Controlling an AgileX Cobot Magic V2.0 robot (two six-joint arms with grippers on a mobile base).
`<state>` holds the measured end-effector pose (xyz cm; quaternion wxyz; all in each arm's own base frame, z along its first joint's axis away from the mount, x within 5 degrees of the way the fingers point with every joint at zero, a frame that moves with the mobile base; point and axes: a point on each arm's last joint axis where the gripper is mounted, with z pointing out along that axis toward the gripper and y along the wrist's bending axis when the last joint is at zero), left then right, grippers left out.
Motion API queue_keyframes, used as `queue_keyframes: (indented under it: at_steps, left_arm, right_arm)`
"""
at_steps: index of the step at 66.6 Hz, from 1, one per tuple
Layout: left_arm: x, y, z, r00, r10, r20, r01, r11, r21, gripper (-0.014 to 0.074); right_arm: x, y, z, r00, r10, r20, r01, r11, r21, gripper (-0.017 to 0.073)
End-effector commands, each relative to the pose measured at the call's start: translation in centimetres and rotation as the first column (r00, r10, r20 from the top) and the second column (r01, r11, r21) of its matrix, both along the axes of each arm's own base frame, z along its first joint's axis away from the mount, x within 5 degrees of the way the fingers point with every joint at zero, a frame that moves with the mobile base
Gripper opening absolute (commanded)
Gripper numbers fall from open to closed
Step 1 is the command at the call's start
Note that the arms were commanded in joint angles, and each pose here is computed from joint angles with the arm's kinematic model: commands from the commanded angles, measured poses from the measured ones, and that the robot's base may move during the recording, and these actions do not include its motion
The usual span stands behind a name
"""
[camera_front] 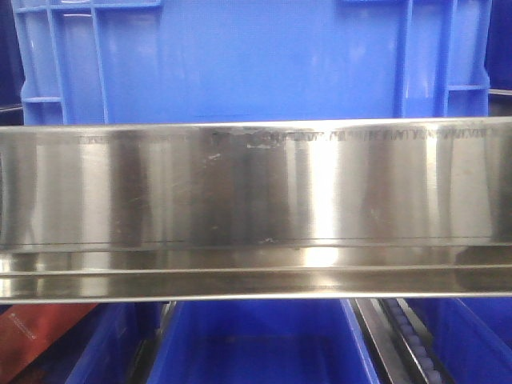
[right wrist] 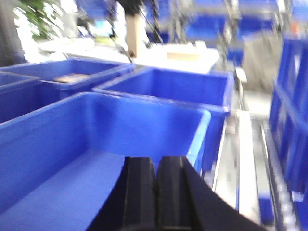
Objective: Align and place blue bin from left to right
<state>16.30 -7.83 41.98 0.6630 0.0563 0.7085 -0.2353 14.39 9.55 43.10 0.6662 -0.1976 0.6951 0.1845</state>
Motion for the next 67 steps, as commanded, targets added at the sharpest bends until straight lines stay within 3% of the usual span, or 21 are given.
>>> queue_keyframes:
  at_steps: [1, 9, 21, 29, 49, 67]
  left_arm:
    - [-1.5, 0.3, -1.0, 0.998, -0.038, 0.058, 0.04, 0.999, -0.032, -0.0111]
    - [-2.9, 0.9, -3.2, 0.996, -0.054, 0.07, 0.056, 0.998, -0.033, -0.0111]
    - [-5.1, 1.9, -6.5, 0.992, -0.07, 0.104, 0.068, 0.997, 0.029, -0.0111]
    - [-6.5, 2.6, -8.1, 0.991, -0.07, 0.114, 0.067, 0.997, 0.029, -0.0111]
    - [-8.7, 3.8, -7.6, 0.977, -0.063, 0.205, 0.066, 0.998, -0.012, -0.0111]
    - [-8.9, 3.9, -7.5, 0.975, -0.062, 0.213, 0.066, 0.998, -0.015, -0.0111]
  right_arm:
    - [-1.4, -0.7, -1.1, 0.996, 0.024, 0.084, -0.023, 1.0, -0.009, -0.0079]
    - [-3.0, -1.9, -3.2, 0.997, 0.024, 0.076, -0.023, 1.0, -0.014, -0.0079]
    - [-5.3, -3.6, -5.9, 0.997, 0.022, 0.08, -0.021, 1.0, -0.011, -0.0079]
    - [-6.5, -4.6, -7.4, 0.997, 0.014, 0.075, -0.013, 1.0, -0.013, -0.0079]
    - [-8.7, -6.2, -7.0, 0.989, 0.002, 0.149, -0.009, 0.999, 0.043, -0.0079]
    - [-8.7, -6.3, -7.0, 0.988, 0.003, 0.152, -0.01, 0.999, 0.045, -0.0079]
